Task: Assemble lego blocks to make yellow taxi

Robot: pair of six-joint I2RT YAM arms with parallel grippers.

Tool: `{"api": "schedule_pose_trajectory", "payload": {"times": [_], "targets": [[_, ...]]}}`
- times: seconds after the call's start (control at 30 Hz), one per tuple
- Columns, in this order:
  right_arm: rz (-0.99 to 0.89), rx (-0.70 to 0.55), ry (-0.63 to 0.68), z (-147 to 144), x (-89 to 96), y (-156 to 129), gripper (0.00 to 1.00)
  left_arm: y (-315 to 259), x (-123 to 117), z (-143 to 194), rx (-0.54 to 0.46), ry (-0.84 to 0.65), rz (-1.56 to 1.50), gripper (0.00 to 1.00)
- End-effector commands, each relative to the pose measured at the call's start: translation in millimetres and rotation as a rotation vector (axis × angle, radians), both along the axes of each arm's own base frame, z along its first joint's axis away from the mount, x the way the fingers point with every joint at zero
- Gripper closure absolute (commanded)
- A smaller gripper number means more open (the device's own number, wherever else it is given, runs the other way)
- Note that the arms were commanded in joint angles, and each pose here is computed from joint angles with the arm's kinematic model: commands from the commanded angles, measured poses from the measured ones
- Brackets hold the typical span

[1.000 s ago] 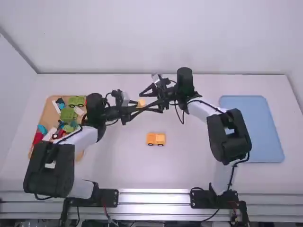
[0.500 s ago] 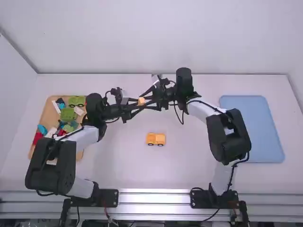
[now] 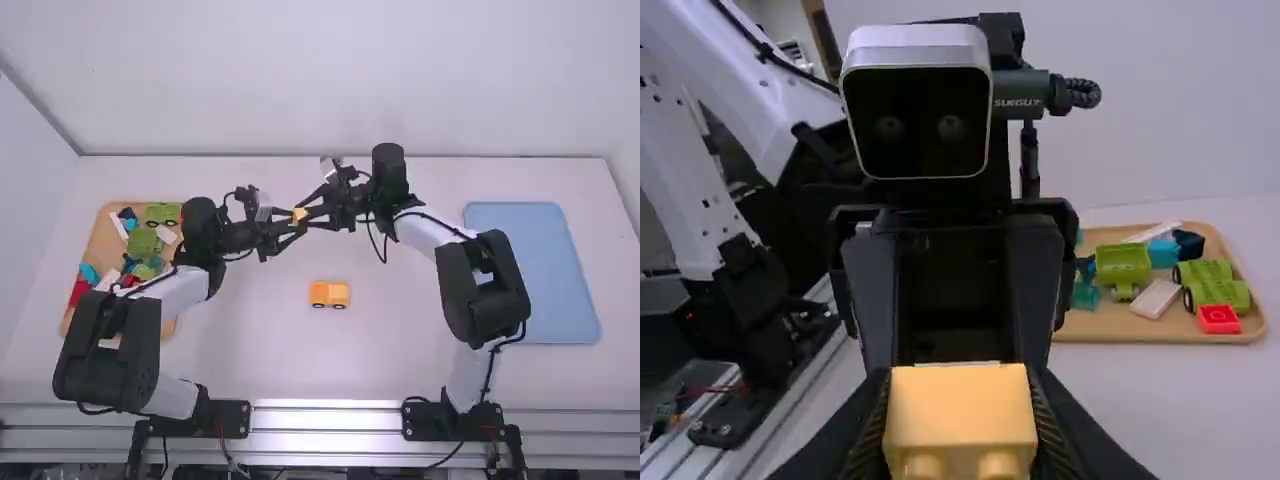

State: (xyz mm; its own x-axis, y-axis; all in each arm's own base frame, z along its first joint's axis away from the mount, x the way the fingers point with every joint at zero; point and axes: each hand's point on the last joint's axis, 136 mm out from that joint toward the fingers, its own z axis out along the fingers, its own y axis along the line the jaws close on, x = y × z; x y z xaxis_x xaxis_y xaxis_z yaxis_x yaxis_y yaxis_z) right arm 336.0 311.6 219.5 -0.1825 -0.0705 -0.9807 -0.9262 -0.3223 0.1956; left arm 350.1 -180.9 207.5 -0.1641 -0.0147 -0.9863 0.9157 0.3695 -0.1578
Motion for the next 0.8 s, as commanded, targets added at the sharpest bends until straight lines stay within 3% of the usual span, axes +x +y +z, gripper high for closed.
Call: {"api": "schedule_pose_trajectory", "payload": {"times": [0.0, 0.03, 0.07, 0.1, 0.27, 0.3, 0.33, 0.5, 0.6, 0.67, 0.77], "targets": [[0.036, 0.011, -0.012, 5, -2.1, 4, 0.91, -1, 0, -2, 0.003, -0.001, 0.004, 0.34], [0.023, 0.008, -0.012, 4, 0.0, 4, 0.92, -1, 0, -2, 0.003, 0.000, 0.004, 0.25], [0.011, 0.005, -0.012, 4, 2.1, 5, 0.92, -1, 0, -2, 0.003, 0.001, 0.004, 0.07], [-0.012, 0.002, -0.015, 4, 6.2, 6, 0.92, -1, 0, -3, 0.004, 0.008, 0.003, 0.01], [-0.146, -0.026, 0.005, 2, 31.3, 4, 0.91, -1, -1, -13, 0.031, 0.018, 0.001, 0.01], [-0.291, -0.055, 0.012, -4, 57.0, 3, 0.91, 1, 0, -26, 0.064, 0.046, 0.019, 0.01], [-0.368, -0.074, 0.021, -8, 71.0, 0, 0.92, 5, 5, -36, 0.087, 0.088, 0.063, 0.01], [-0.586, -0.151, 0.106, -19, 107.3, -20, 0.99, 26, 20, -79, 0.220, 0.211, 0.247, 0.01], [-0.716, -0.240, 0.122, -31, 123.3, -33, 0.98, 47, 31, -102, 0.314, 0.272, 0.395, 0.01], [-0.823, -0.357, 0.131, -45, 132.4, -41, 0.92, 68, 40, -113, 0.379, 0.305, 0.524, 0.01], [-0.895, -0.514, 0.122, -60, 132.8, -42, 0.92, 89, 44, -118, 0.446, 0.320, 0.644, 0.01]]}}
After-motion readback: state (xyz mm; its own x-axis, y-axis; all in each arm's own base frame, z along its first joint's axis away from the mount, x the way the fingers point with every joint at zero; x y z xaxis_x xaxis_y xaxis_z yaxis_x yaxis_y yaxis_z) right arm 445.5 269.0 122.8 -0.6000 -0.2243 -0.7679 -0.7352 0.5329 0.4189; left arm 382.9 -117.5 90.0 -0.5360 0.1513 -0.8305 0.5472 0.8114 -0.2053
